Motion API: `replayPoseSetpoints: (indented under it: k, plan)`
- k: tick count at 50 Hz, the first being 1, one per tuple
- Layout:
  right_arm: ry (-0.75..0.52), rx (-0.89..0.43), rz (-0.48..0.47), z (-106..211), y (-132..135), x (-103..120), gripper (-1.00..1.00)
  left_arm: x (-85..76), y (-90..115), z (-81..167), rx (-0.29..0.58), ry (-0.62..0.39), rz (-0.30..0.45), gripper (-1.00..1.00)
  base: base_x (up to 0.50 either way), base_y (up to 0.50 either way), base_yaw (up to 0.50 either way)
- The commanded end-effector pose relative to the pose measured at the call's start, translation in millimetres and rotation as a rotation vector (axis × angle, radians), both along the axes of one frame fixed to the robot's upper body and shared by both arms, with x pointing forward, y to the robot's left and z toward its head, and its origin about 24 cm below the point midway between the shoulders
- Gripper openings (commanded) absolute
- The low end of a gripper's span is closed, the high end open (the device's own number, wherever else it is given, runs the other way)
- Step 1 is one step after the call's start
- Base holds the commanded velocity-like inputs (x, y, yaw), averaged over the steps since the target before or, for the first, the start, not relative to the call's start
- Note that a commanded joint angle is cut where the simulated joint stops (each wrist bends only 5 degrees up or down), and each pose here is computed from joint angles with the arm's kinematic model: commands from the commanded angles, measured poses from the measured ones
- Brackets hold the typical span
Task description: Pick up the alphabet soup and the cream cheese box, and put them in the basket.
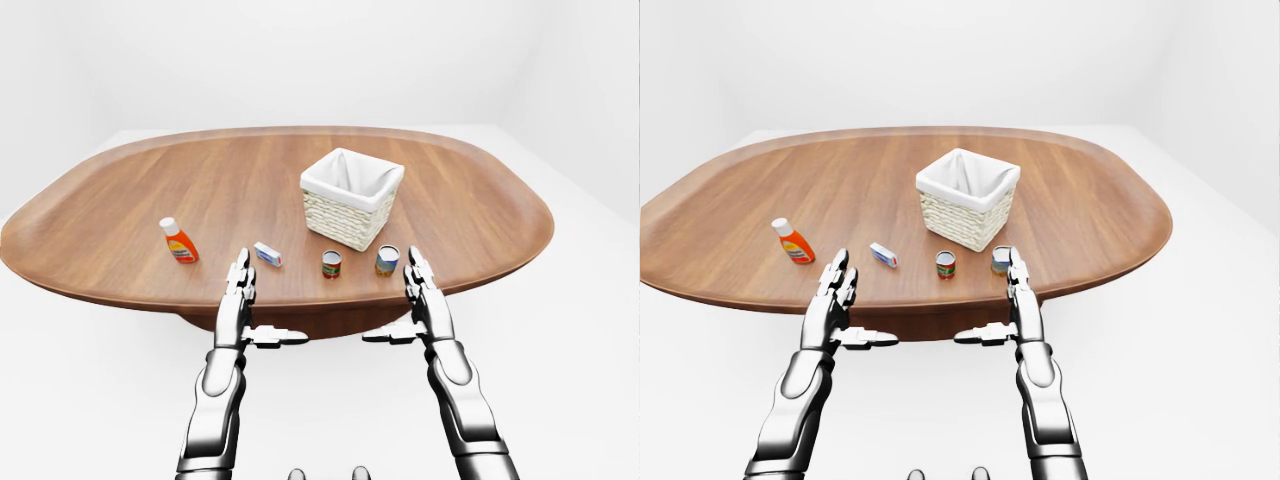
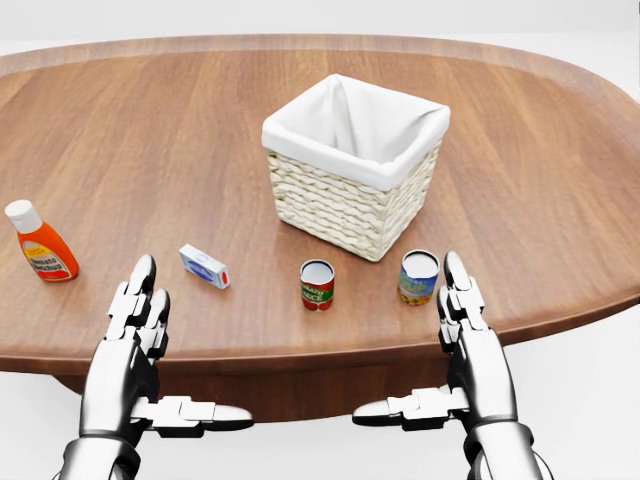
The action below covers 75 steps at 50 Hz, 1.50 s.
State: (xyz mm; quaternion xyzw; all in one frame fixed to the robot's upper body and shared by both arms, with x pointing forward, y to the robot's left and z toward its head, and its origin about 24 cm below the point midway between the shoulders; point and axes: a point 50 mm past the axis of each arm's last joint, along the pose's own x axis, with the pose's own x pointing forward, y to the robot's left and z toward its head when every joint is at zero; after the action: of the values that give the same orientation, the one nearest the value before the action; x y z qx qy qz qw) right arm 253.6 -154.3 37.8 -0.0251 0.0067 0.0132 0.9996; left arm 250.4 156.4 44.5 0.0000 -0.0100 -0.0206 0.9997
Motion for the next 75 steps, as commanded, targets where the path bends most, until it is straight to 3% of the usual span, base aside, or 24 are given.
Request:
replayPoseSetpoints:
  k: [1,30,41,43,52,65,68,75]
  plan:
    - [0.0,-0.004,0.001,-0.6,0.2,0.2,1.0,-0.4,-0.2,0.9,-0.002,-0.001,-0.001,1.0,0.0,-0.2,0.0]
    - [-0.016,0.003,-0.018,2.2,-1.6,-0.9,1.0,0.3,0.4,-0.3,-0.002,0.004,0.002,1.0,0.0,-0.15,0.0]
    - [-0.08,0.032,-0.27,10.6,-28.8,1.0,1.0,0.1,0.6,1.1,-0.006,-0.002,0.003,1.0,0.0,0.0,0.0]
    - [-0.087,0.042,-0.279,12.4,-30.4,0.4,1.0,0.7,1.0,-0.1,-0.007,-0.001,0.004,1.0,0.0,0.0,0.0]
    - [-0.204,0.075,-0.466,33.3,-54.5,-13.7,1.0,0.2,0.6,1.1,-0.005,-0.003,0.004,1.0,0.0,0.0,0.0]
    - [-0.275,0.087,-0.694,47.8,-79.1,-27.5,1.0,0.4,0.5,2.1,-0.006,-0.002,0.005,1.0,0.0,0.0,0.0]
    - [-0.326,0.026,-0.797,57.3,-82.5,-32.4,1.0,0.7,0.6,1.3,-0.004,-0.001,0.005,1.0,0.0,0.0,0.0]
    - [-0.331,0.042,-0.827,59.7,-89.3,-34.7,1.0,0.7,0.5,1.8,-0.005,0.0,0.006,1.0,0.0,0.0,0.0]
